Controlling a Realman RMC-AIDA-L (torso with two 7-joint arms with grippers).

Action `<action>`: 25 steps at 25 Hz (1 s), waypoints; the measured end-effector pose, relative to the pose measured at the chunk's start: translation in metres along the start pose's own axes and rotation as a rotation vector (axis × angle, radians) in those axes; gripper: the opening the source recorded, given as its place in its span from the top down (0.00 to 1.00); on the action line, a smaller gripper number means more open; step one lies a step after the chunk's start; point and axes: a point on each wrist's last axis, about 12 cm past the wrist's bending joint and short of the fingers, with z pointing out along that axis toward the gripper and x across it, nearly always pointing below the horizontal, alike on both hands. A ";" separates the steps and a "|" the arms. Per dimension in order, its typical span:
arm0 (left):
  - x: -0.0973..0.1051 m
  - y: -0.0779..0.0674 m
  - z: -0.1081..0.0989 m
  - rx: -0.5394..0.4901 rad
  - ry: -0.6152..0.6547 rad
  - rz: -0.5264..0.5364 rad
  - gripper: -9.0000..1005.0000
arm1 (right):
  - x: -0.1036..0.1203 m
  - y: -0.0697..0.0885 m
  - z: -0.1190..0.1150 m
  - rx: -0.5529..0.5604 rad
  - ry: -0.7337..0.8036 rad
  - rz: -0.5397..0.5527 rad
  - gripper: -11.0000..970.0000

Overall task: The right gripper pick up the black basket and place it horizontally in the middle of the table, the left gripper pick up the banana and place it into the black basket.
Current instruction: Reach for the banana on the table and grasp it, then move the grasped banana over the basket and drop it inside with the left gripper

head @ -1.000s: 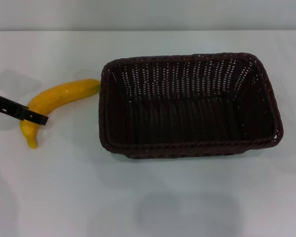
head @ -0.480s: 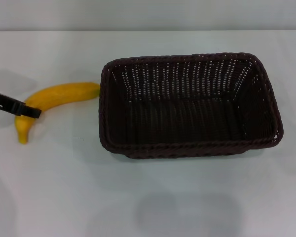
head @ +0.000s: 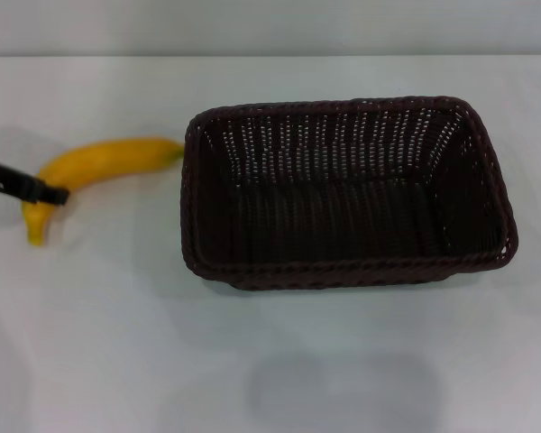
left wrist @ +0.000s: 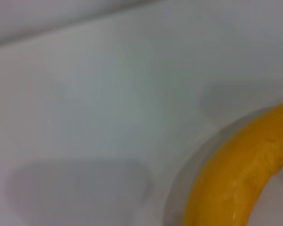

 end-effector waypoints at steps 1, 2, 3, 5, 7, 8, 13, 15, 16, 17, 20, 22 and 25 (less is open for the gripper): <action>-0.003 0.002 -0.005 -0.011 -0.017 0.000 0.52 | 0.000 0.000 0.000 0.000 0.000 0.000 0.65; -0.005 0.003 -0.008 -0.018 -0.027 0.001 0.52 | 0.000 0.000 0.000 0.000 0.000 0.000 0.65; -0.007 0.006 -0.016 -0.029 -0.044 0.004 0.52 | 0.000 0.000 0.000 0.000 -0.001 0.000 0.65; -0.014 0.010 -0.034 -0.053 -0.084 0.009 0.52 | -0.001 0.000 0.001 -0.003 -0.002 -0.003 0.65; -0.022 0.012 -0.056 -0.079 -0.128 0.012 0.52 | -0.003 0.000 0.002 -0.005 -0.005 -0.009 0.65; -0.025 0.013 -0.066 -0.096 -0.148 0.013 0.52 | -0.003 0.000 0.002 -0.005 -0.005 -0.009 0.65; -0.046 -0.004 -0.120 -0.070 -0.256 0.095 0.52 | -0.005 -0.001 0.003 -0.009 -0.010 -0.029 0.65; -0.055 -0.020 -0.132 0.012 -0.266 0.164 0.52 | -0.007 -0.001 0.004 -0.012 -0.011 -0.041 0.65; -0.059 -0.029 -0.135 0.058 -0.264 0.202 0.52 | -0.007 -0.001 0.004 -0.014 -0.010 -0.047 0.65; -0.063 -0.037 -0.137 0.102 -0.257 0.238 0.52 | -0.007 -0.001 0.004 -0.013 -0.009 -0.055 0.65; -0.075 -0.061 -0.133 0.208 -0.223 0.325 0.52 | -0.007 -0.002 0.000 0.000 -0.007 -0.077 0.65; -0.082 -0.077 -0.124 0.260 -0.197 0.361 0.52 | -0.008 -0.003 -0.004 0.009 -0.008 -0.085 0.65; -0.093 -0.097 -0.110 0.322 -0.166 0.391 0.52 | -0.010 -0.005 -0.012 0.030 -0.008 -0.101 0.65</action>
